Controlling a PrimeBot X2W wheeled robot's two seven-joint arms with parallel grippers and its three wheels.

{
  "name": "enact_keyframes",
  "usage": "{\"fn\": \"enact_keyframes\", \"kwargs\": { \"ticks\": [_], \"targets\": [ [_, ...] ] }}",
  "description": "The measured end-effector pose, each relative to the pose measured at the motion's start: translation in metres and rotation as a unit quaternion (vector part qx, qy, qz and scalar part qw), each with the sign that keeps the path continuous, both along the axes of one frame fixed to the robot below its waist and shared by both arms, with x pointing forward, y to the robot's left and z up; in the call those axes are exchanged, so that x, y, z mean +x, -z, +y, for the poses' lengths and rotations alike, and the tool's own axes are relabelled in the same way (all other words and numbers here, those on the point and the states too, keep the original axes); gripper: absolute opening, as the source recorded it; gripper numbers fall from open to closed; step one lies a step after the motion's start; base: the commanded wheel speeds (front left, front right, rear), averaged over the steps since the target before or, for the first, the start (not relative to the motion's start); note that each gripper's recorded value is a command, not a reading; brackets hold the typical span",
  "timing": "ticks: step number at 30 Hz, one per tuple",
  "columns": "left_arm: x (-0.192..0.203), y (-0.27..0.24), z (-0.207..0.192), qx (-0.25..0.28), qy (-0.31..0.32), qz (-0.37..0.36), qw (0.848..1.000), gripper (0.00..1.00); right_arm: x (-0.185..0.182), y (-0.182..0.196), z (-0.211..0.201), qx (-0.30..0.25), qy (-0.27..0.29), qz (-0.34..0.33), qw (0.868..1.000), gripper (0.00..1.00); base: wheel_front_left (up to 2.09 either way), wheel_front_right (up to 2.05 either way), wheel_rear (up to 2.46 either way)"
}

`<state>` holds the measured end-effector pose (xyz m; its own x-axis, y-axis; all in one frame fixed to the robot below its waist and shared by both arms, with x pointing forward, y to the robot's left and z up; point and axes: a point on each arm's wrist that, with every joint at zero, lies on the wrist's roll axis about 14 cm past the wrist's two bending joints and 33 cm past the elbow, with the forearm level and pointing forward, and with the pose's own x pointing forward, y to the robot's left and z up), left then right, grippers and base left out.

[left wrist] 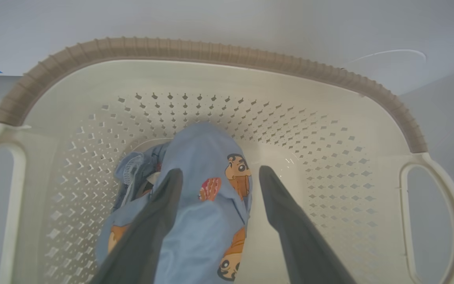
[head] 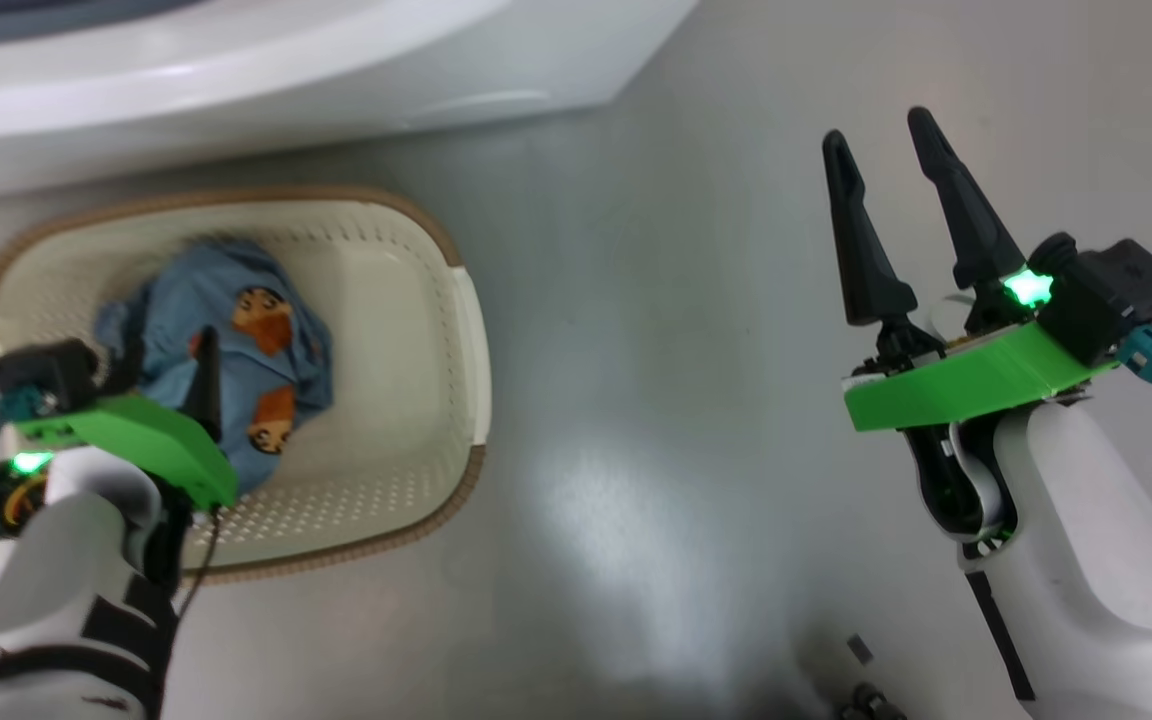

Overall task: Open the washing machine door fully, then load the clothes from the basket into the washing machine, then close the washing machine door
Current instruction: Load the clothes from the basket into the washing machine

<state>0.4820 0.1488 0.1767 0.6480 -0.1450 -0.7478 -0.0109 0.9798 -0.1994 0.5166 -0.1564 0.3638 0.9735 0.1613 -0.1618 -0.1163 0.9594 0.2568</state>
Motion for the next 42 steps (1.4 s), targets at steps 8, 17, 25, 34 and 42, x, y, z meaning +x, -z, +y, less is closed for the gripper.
{"fn": "enact_keyframes", "kwargs": {
  "ticks": [8, 17, 25, 34, 42],
  "targets": [
    [-0.002, 0.047, 0.001, 0.008, 0.007, 0.069, 0.998, 1.00, 0.003, 0.029, -0.005, -0.010, 0.001, 0.023, 1.000, 1.00, 0.00, 0.00, 0.00],
    [-0.005, 0.089, -0.004, 0.022, 0.025, 0.139, 0.990, 1.00, -0.001, 0.058, -0.014, -0.018, 0.013, 0.052, 0.998, 1.00, 0.00, 0.00, 0.00],
    [-0.027, 0.115, -0.025, 0.018, 0.073, 0.212, 0.974, 1.00, -0.006, 0.069, -0.024, -0.028, 0.023, 0.067, 0.997, 1.00, 0.00, 0.00, 0.00],
    [-0.023, 0.112, -0.026, 0.024, 0.076, 0.202, 0.976, 0.00, -0.007, 0.064, -0.026, -0.030, 0.025, 0.063, 0.997, 1.00, 0.00, 0.00, 0.00],
    [-0.013, 0.092, -0.035, 0.003, 0.070, 0.167, 0.983, 0.00, -0.004, 0.048, -0.023, -0.027, 0.023, 0.048, 0.998, 1.00, 0.00, 0.00, 0.00]
  ]
}}
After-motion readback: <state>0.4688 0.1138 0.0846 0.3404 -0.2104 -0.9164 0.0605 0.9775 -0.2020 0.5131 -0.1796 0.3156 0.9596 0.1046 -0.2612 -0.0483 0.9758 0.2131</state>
